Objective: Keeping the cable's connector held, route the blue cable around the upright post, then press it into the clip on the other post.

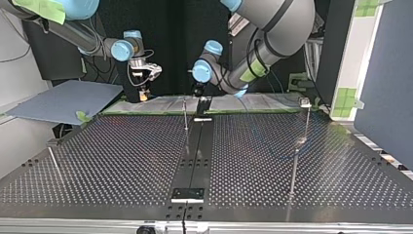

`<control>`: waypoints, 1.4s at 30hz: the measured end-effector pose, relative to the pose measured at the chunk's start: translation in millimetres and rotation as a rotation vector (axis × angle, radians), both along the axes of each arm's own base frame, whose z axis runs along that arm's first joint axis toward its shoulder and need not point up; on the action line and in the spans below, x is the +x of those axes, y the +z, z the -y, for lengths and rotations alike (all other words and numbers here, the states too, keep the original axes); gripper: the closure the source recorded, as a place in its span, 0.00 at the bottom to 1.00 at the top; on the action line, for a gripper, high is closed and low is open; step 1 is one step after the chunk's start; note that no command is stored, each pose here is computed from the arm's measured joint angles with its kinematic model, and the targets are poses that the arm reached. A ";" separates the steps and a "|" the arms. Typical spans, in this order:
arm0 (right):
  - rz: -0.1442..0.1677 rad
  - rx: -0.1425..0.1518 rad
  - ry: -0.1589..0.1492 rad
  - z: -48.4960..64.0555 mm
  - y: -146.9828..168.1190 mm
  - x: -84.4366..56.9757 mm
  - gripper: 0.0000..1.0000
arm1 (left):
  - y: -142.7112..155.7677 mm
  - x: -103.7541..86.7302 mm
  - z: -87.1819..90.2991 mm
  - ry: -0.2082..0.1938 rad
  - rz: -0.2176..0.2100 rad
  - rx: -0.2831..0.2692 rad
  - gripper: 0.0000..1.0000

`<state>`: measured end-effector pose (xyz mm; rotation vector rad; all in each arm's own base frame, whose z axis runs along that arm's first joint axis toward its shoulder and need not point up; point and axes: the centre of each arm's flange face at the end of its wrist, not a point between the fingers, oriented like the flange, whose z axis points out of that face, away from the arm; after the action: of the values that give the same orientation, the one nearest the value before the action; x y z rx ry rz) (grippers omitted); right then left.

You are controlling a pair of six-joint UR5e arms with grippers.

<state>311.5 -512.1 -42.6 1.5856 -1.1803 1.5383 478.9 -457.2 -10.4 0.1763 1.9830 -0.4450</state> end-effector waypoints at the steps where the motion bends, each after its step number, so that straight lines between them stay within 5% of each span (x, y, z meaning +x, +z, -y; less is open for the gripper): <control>1: 0.000 -0.001 0.001 0.2 0.1 0.1 1.00 | -6.9 -1.0 -1.1 0.000 -0.011 -0.002 1.00; 11: -0.004 -0.008 0.011 1.7 1.1 1.2 1.00 | -25.2 8.8 -2.8 -0.025 0.007 -0.028 1.00; 21: -0.012 -0.007 0.017 1.4 0.9 1.6 1.00 | -6.1 12.2 1.4 -0.059 0.064 0.037 1.00; 31: -0.033 0.000 0.017 -0.1 -0.4 0.9 1.00 | -6.5 -2.4 0.4 -0.093 0.031 0.165 1.00; 42: -0.031 -0.011 0.022 5.1 2.8 3.5 1.00 | -1.5 2.5 -0.8 -0.106 0.032 0.137 1.00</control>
<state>315.0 -517.1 -39.8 1.6144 -1.1391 1.5259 481.4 -456.4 -12.0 0.3738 1.9800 -0.3715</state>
